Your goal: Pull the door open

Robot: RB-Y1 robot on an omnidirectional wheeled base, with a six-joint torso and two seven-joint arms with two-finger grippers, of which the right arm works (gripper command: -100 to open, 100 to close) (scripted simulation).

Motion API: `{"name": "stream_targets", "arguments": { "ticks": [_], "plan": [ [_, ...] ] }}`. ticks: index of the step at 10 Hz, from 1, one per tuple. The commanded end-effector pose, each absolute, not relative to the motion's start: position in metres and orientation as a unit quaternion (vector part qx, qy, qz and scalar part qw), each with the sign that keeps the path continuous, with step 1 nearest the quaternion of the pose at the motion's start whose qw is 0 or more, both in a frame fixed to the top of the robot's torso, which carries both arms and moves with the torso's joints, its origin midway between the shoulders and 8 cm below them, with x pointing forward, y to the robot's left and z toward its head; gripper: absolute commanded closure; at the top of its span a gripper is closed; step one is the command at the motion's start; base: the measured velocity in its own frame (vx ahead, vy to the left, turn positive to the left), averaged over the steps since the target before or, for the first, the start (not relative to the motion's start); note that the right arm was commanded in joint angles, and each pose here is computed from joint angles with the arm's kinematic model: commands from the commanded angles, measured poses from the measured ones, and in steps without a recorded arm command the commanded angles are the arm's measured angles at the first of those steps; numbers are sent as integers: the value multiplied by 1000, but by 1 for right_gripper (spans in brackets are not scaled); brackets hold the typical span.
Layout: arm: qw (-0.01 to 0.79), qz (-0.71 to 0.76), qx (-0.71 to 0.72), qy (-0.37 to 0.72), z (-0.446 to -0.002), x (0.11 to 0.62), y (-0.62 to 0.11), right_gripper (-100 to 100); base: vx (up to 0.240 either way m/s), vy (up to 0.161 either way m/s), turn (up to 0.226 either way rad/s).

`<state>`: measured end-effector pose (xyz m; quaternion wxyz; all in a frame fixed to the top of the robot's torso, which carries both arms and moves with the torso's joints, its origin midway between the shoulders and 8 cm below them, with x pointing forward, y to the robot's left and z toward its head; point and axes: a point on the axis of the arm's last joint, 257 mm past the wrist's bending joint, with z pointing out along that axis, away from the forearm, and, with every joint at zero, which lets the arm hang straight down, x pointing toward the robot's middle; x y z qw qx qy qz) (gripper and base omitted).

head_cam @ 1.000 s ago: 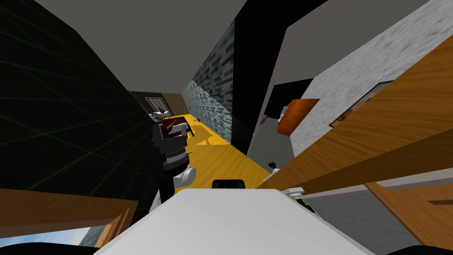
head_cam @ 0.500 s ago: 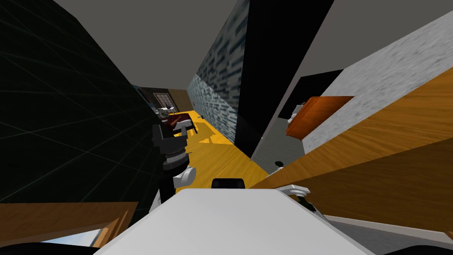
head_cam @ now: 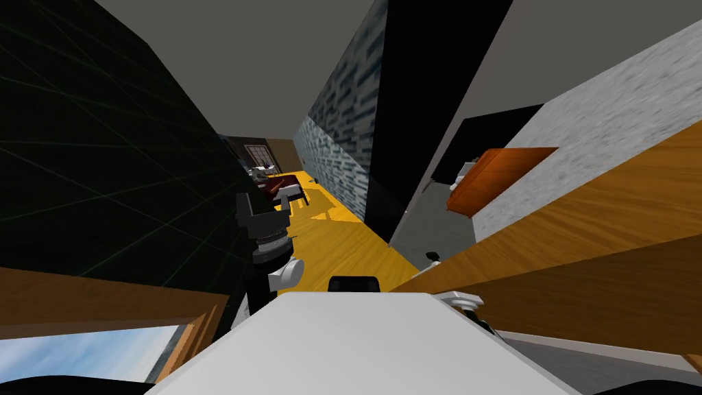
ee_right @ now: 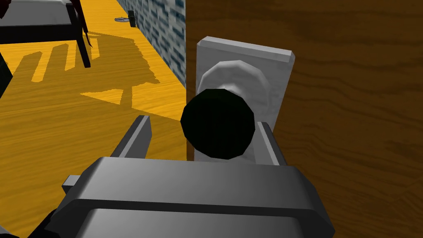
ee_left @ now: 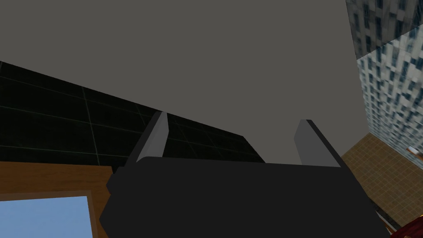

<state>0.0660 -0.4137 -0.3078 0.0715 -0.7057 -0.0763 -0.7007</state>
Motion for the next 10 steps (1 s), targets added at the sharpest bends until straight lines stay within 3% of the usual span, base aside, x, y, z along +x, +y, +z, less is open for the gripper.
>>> {"name": "stream_targets", "arguments": {
  "ticks": [1,10],
  "plan": [
    [83,-698,-707,-76,-309,55,-406,100,-188,-59,-30],
    [88,-702,-702,-88,-296,37,-410,100,-195,-49,-48]
  ]
}}
